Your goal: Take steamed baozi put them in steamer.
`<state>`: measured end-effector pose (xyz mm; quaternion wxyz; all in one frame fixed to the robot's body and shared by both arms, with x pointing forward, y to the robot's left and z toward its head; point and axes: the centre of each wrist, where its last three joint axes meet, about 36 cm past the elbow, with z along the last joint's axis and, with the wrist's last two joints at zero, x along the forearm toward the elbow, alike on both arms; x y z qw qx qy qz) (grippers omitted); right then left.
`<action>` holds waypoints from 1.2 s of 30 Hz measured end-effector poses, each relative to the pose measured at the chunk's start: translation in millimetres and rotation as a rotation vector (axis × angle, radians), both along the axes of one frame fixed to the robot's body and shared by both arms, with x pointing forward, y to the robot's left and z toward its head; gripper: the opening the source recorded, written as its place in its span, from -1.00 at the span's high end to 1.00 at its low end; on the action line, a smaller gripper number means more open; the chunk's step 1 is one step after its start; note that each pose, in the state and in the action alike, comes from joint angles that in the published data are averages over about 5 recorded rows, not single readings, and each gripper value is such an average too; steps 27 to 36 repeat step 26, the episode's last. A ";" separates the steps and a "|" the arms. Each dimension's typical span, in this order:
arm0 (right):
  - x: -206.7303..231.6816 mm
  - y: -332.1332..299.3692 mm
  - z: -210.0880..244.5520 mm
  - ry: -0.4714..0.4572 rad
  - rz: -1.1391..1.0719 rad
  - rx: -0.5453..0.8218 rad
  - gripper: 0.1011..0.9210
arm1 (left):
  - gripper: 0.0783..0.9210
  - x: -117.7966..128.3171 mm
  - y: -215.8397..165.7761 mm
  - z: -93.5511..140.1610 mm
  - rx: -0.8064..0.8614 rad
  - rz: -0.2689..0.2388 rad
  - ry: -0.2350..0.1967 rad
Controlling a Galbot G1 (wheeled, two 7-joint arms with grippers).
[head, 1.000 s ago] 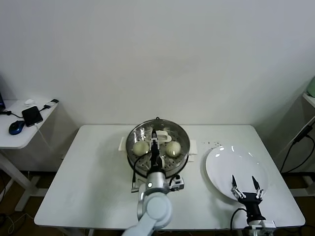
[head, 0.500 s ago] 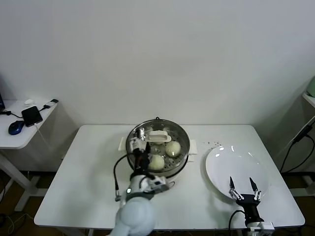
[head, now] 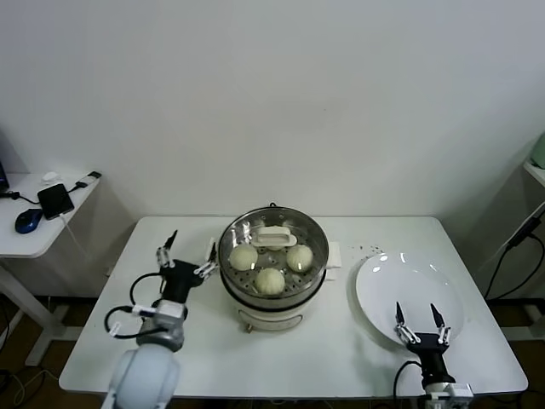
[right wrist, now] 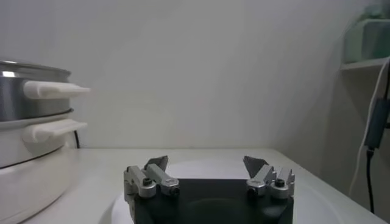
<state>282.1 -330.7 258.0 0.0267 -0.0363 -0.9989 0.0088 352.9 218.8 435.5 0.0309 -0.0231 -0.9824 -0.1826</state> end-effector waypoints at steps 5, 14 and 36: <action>0.6 0.9 0.0 0.002 0.001 0.001 -0.76 | -0.77 -5.9 29.4 -30.0 -0.157 0.021 0.010; 2.3 0.0 1.5 0.003 0.009 0.001 -0.76 | -0.77 -15.9 52.7 -77.8 -0.308 0.076 0.027; 6.3 0.7 2.3 0.001 0.015 0.004 -0.76 | -0.77 -26.1 62.4 -101.4 -0.375 0.108 0.033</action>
